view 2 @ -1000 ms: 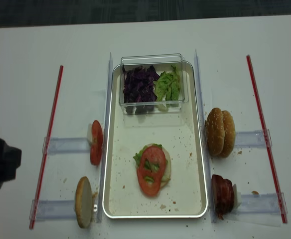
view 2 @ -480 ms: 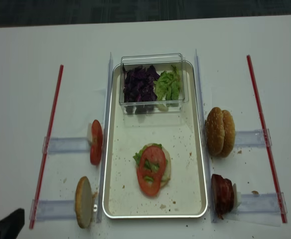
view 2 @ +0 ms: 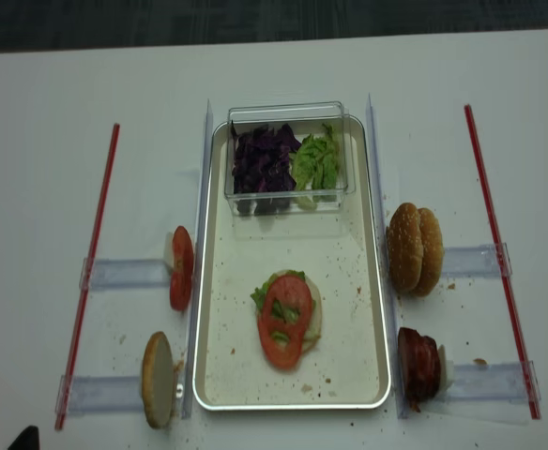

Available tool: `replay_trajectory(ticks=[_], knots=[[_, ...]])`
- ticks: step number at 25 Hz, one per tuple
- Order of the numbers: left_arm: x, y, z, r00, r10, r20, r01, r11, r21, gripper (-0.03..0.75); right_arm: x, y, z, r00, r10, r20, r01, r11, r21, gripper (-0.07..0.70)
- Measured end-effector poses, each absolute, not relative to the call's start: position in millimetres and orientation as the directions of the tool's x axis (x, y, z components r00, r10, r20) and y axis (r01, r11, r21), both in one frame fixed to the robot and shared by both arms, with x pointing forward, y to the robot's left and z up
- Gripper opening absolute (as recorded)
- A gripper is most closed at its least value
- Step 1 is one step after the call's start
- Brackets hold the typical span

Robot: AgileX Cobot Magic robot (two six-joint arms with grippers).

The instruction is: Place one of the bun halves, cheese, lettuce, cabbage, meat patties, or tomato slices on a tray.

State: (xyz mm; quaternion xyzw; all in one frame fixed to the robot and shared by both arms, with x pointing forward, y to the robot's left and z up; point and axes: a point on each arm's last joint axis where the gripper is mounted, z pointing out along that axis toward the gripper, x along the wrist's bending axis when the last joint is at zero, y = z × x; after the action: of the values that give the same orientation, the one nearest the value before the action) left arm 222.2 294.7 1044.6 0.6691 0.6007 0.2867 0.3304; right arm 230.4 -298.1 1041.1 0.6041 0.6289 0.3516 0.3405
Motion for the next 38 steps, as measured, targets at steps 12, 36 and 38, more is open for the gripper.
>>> replay_trajectory(ticks=[12, 36, 38], knots=[[230.0, 296.9, 1039.7, 0.088, 0.996, -0.003, 0.580, -0.049, 0.813, 0.461, 230.4, -298.1, 1041.1, -0.038, 0.999, -0.003, 0.520, 0.023, 0.854, 0.036], [229.8, 299.1, 1039.9, 0.042, 0.999, -0.026, 0.577, -0.003, 0.817, 0.461, 230.4, -298.1, 1041.1, -0.038, 0.999, -0.003, 0.520, 0.023, 0.854, 0.036], [227.4, 299.1, 1039.8, 0.042, 0.999, -0.025, 0.563, -0.003, 0.826, 0.461, 230.4, -298.1, 1041.1, -0.038, 0.999, -0.003, 0.520, 0.023, 0.854, 0.036]])
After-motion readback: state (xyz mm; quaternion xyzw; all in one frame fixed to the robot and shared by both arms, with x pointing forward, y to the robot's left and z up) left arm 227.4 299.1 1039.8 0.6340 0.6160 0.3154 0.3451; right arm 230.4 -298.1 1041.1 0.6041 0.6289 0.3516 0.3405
